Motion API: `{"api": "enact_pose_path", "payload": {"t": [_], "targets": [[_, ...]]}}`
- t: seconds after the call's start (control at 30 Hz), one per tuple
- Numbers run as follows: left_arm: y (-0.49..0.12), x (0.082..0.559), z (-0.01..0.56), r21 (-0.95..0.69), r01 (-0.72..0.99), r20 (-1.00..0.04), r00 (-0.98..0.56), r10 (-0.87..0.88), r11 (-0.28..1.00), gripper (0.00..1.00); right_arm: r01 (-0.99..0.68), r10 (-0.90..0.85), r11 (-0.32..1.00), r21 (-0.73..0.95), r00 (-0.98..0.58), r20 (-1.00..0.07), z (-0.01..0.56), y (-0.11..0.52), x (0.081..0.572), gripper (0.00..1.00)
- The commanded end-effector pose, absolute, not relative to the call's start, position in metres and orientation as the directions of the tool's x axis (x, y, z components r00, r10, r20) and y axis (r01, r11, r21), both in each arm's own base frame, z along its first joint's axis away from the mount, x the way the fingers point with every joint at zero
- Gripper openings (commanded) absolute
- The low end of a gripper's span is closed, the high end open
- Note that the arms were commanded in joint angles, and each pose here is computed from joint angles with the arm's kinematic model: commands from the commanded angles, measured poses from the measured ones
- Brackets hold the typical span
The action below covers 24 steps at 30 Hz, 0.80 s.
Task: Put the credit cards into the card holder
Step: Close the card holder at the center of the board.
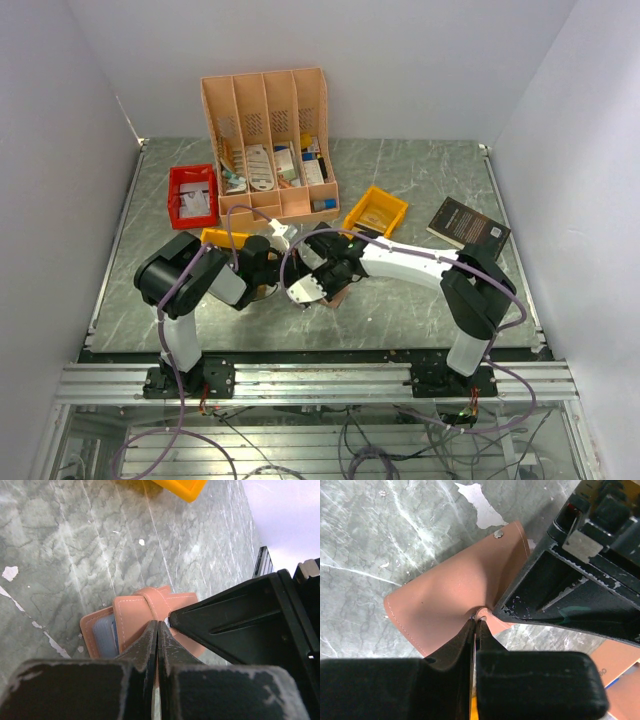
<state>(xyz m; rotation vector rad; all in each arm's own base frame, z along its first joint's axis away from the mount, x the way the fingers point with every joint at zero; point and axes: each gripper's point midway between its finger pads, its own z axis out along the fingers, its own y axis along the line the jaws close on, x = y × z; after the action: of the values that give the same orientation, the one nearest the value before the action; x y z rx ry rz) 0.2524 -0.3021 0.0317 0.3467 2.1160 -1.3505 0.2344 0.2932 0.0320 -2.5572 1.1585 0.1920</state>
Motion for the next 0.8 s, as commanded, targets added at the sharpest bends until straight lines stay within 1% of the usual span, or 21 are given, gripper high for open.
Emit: {"api": "enact_pose_path", "payload": {"t": [0.0, 0.13, 0.27, 0.53, 0.77], "targets": [[-0.284, 0.243, -0.01, -0.709, 0.436, -0.555, -0.83, -0.056, 0.554, 0.07, -0.738, -0.744, -0.655, 0.163, 0.592, -0.31, -0.019, 0.242, 0.141, 0.0], [-0.283, 0.242, -0.01, -0.712, 0.434, -0.553, -0.831, -0.059, 0.551, 0.07, -0.776, -0.77, -0.617, 0.129, 0.563, -0.3, -0.015, 0.245, 0.151, 0.0], [-0.283, 0.242, -0.011, -0.71, 0.433, -0.551, -0.833, -0.056, 0.555, 0.07, -0.818, -0.795, -0.569, 0.084, 0.521, -0.311, -0.009, 0.251, 0.166, 0.0], [-0.281, 0.24, -0.017, -0.712, 0.422, -0.54, -0.84, -0.054, 0.561, 0.07, -0.873, -0.805, -0.488, 0.014, 0.443, -0.394, 0.011, 0.271, 0.188, 0.0], [-0.279, 0.239, -0.025, -0.711, 0.406, -0.526, -0.849, -0.051, 0.574, 0.07, -0.892, -0.802, -0.452, -0.021, 0.417, -0.428, 0.028, 0.278, 0.204, 0.0]]}}
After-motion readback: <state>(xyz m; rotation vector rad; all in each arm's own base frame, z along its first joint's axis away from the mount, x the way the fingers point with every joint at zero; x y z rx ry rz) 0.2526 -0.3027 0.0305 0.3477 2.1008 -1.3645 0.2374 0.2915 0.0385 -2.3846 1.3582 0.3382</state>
